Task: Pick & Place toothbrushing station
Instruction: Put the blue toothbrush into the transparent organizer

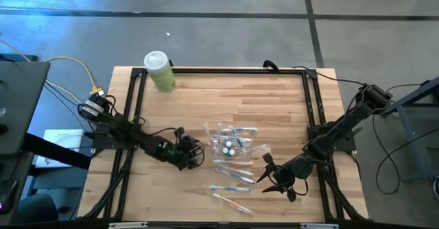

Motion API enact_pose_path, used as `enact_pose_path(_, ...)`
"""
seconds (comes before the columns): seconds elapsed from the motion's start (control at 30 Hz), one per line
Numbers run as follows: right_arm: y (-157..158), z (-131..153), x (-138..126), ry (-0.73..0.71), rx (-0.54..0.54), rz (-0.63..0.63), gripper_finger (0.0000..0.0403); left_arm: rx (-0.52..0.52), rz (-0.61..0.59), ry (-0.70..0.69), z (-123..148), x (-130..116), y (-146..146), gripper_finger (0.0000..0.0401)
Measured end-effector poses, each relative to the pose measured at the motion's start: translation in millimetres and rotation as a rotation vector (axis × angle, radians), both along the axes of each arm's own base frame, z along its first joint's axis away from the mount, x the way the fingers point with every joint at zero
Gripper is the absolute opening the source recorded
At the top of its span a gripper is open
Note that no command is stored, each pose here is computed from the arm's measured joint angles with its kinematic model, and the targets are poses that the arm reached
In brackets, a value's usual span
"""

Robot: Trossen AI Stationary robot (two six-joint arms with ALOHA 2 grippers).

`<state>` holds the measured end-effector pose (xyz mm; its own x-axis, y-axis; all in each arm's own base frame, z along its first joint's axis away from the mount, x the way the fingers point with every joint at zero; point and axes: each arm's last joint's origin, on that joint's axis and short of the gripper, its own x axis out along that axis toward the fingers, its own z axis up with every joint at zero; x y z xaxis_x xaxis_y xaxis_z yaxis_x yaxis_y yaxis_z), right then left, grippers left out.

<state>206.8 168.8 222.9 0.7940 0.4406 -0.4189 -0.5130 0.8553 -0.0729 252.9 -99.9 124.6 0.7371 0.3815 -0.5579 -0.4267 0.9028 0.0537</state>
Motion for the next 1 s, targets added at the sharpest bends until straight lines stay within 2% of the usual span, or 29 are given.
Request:
enact_pose_path(0.47, 0.1, 0.4, 0.1, -0.005, 0.001, 0.001, 0.0174, 0.019, 0.043, 0.036, -18.9, 7.9, 10.4, 0.0138)
enact_pose_path(0.83, 0.0, -0.1, 0.0, 0.000, -0.003, 0.001, 0.0174, 0.043, 0.010, 0.015, -22.5, 1.7, -6.7, 0.0138)
enact_pose_path(1.0, -0.1, -0.1, 0.0, -0.001, -0.005, 0.001, 0.0174, 0.085, 0.027, 0.005, -23.1, -0.8, -6.9, 0.0138)
